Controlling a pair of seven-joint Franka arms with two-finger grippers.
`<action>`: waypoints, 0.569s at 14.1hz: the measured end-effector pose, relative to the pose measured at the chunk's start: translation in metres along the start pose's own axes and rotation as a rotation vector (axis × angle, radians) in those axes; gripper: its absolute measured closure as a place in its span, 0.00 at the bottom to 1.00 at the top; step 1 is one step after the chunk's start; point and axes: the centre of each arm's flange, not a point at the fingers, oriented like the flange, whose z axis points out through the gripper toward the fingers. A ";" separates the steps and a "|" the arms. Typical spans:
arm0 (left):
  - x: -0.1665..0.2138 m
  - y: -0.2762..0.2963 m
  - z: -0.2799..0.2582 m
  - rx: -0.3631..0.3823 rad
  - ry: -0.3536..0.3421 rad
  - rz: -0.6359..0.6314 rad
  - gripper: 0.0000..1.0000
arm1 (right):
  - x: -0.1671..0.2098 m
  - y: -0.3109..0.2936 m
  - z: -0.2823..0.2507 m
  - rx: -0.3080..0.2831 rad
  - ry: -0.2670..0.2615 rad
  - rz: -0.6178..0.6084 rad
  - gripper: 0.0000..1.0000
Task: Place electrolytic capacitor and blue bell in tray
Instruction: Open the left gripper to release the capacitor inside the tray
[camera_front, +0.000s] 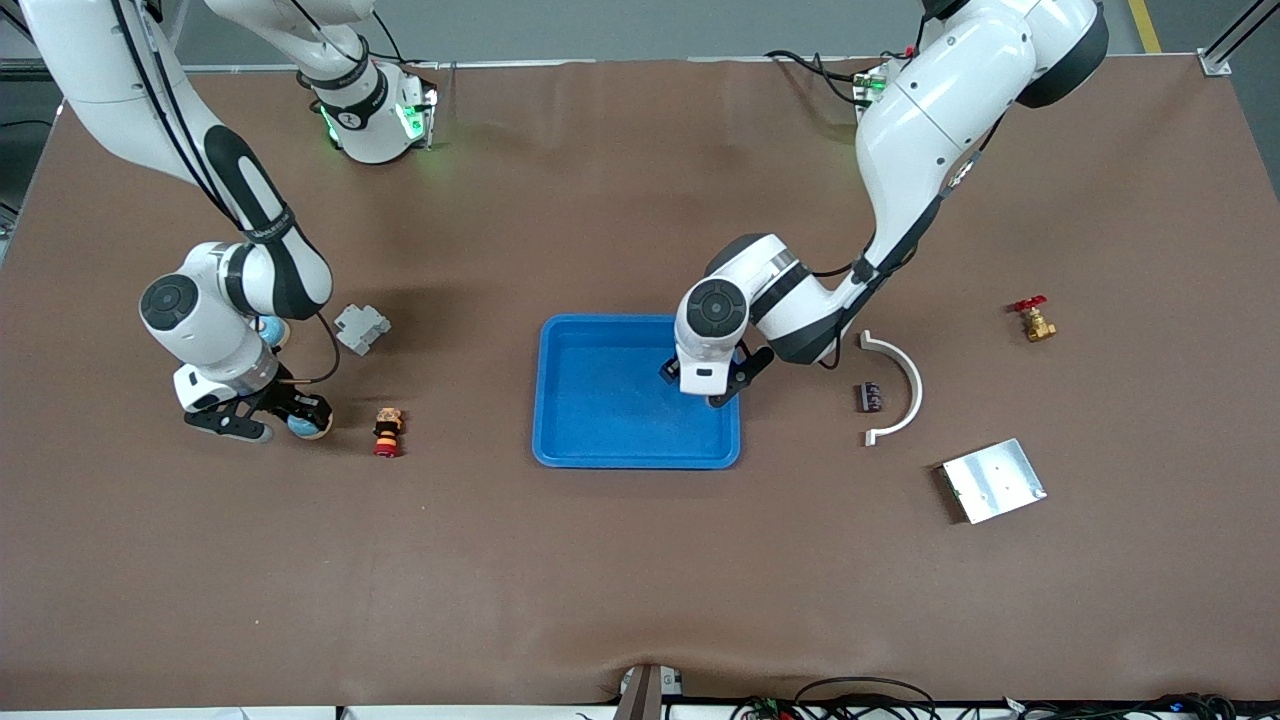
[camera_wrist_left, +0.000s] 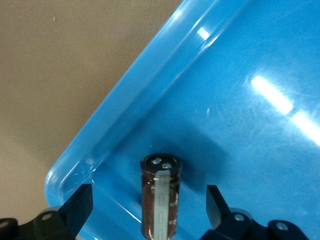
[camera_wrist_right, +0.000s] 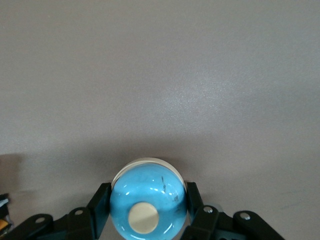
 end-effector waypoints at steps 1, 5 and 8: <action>0.002 0.002 -0.006 -0.010 0.003 -0.003 0.00 | 0.000 0.000 0.000 0.000 0.000 -0.015 0.34; 0.023 0.009 -0.072 0.046 0.042 -0.040 0.00 | 0.001 -0.001 0.000 0.000 0.001 -0.073 0.34; 0.031 0.005 -0.103 0.075 0.061 -0.006 0.00 | 0.001 -0.002 -0.003 -0.002 -0.036 -0.070 0.34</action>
